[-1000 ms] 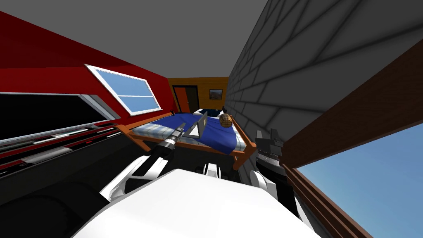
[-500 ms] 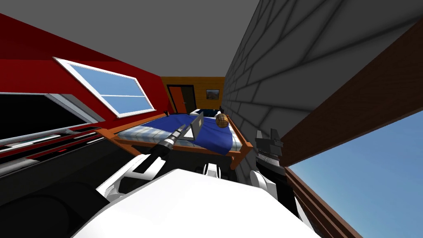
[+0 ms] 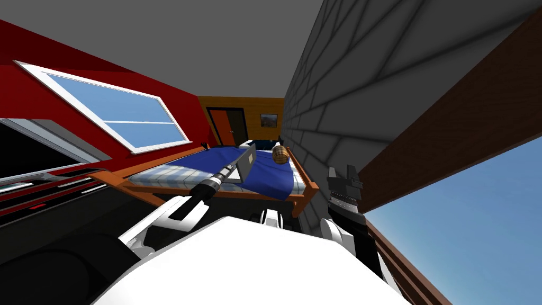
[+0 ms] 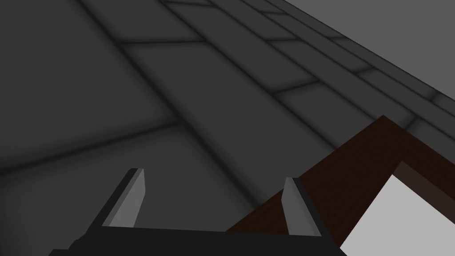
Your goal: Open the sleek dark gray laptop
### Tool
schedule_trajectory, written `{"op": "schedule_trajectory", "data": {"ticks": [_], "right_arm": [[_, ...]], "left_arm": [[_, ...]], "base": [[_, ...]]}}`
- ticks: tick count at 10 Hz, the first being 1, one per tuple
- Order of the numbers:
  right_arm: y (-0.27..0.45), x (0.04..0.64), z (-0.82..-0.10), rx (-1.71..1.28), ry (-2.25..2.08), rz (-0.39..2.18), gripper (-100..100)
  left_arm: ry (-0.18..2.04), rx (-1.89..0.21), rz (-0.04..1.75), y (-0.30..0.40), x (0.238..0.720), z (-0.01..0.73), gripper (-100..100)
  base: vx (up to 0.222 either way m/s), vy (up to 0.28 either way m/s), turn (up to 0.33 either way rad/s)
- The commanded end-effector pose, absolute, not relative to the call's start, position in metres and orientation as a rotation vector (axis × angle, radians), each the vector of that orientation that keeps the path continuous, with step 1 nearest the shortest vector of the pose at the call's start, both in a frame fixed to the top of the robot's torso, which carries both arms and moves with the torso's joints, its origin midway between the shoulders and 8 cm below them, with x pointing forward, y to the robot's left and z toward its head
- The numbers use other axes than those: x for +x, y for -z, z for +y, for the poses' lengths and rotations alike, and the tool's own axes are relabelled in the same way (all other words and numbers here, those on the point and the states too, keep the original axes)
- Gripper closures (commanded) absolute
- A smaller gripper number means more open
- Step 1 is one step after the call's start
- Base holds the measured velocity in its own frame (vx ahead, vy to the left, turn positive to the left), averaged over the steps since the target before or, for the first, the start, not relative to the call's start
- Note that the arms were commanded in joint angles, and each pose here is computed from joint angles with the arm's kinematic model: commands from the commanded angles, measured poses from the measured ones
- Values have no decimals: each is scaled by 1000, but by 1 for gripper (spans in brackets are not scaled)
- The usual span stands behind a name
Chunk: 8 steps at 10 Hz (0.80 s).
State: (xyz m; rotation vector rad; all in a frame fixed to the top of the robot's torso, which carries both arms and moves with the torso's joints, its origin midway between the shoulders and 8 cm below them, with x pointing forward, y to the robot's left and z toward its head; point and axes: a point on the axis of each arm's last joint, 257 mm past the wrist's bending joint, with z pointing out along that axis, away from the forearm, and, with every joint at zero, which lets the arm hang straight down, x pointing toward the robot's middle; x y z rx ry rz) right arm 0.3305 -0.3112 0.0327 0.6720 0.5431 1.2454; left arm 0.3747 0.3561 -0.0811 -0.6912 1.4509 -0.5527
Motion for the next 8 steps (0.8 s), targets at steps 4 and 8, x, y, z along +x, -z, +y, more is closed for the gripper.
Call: {"op": "schedule_trajectory", "data": {"ticks": [4,8], "right_arm": [[-33,331,-311,672,-1245,543,0],[-33,331,-311,672,-1245,543,0]], "left_arm": [[522,-676,1467,73,372,356,-100],[680,-810,1401,81,383,353,100]], "base": [[54,-7,-26],[-33,88,-3]]}}
